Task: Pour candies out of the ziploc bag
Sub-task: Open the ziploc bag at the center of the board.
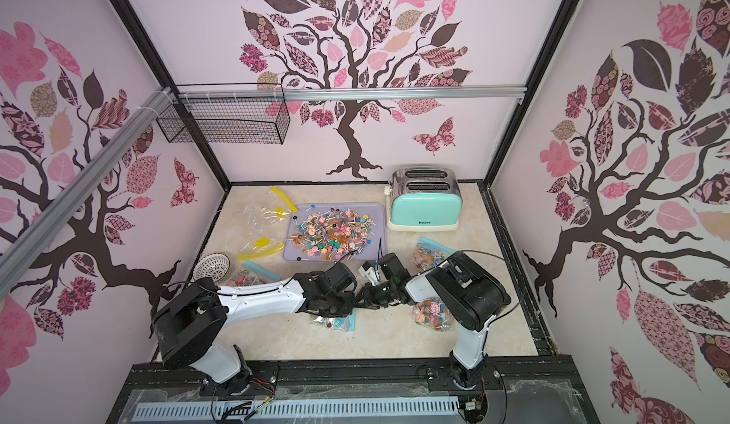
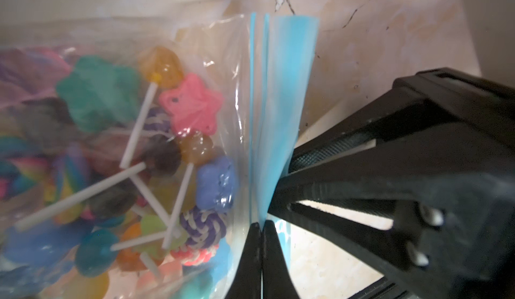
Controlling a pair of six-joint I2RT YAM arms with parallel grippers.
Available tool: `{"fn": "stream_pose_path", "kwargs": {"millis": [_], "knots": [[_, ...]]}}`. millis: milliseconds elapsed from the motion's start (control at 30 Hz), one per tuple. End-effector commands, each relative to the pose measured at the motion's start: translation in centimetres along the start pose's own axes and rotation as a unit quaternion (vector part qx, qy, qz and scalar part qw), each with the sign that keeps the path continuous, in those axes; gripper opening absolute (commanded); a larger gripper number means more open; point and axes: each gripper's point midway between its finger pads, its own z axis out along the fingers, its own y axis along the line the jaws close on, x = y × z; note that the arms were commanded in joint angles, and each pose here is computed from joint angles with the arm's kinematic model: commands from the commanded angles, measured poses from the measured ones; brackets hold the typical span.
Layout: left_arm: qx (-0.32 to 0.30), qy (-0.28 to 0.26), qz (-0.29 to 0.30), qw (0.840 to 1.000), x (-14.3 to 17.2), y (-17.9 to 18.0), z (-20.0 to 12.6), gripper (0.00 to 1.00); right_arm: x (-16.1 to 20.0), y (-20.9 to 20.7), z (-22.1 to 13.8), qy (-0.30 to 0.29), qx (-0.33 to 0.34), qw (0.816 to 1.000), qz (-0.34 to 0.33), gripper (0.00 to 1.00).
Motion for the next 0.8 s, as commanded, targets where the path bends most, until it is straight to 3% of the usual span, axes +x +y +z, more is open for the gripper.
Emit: {"fn": "stream_pose_path", "kwargs": {"millis": [0, 67, 133, 200, 300, 767], "knots": [[0.012, -0.007, -0.003, 1.000, -0.2, -0.2, -0.4, 0.00, 0.2, -1.0, 0.5, 0.005, 0.019, 1.000, 0.018, 0.08], [0.007, -0.008, -0.005, 1.000, -0.2, -0.1, -0.4, 0.00, 0.1, -0.7, 0.4, 0.003, 0.014, 1.000, 0.015, 0.00], [-0.001, -0.009, -0.003, 1.000, -0.3, 0.1, -0.5, 0.02, 0.2, -0.6, 0.4, 0.003, 0.012, 1.000, 0.013, 0.00], [-0.006, -0.009, -0.001, 1.000, -0.4, 0.2, -0.5, 0.16, 0.3, -0.5, 0.3, 0.002, 0.010, 1.000, 0.011, 0.00], [-0.010, -0.008, 0.001, 1.000, -0.4, 0.3, -0.3, 0.25, 0.4, -0.5, 0.3, 0.002, 0.008, 1.000, 0.013, 0.00], [-0.019, 0.009, 0.042, 0.999, 0.0, -0.5, 1.0, 0.36, 0.7, -0.8, 0.3, 0.004, 0.007, 1.000, 0.019, 0.00]]}}
